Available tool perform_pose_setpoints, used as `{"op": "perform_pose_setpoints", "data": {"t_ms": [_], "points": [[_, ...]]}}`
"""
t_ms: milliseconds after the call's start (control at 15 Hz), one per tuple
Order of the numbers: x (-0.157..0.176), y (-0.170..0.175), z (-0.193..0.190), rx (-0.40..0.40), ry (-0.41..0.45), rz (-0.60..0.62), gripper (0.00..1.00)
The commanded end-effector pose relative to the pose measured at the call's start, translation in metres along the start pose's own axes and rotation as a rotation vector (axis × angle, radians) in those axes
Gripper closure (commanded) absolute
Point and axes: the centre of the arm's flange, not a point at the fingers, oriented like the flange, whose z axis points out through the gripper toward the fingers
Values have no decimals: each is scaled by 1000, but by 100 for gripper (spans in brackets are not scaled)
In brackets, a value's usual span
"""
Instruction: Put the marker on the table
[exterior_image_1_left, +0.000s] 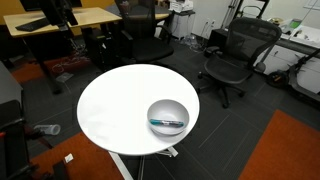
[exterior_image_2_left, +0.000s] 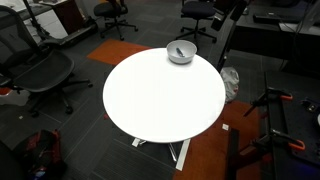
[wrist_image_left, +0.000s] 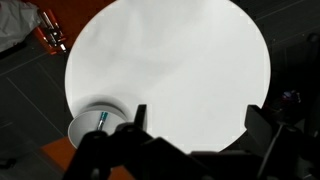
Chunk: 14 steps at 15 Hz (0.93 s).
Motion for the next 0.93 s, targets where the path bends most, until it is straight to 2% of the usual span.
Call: {"op": "perform_pose_setpoints", "data": {"t_ms": [0,867], "points": [[18,28,-19,19,23,17,0],[86,110,-48,51,96,148,0]]}}
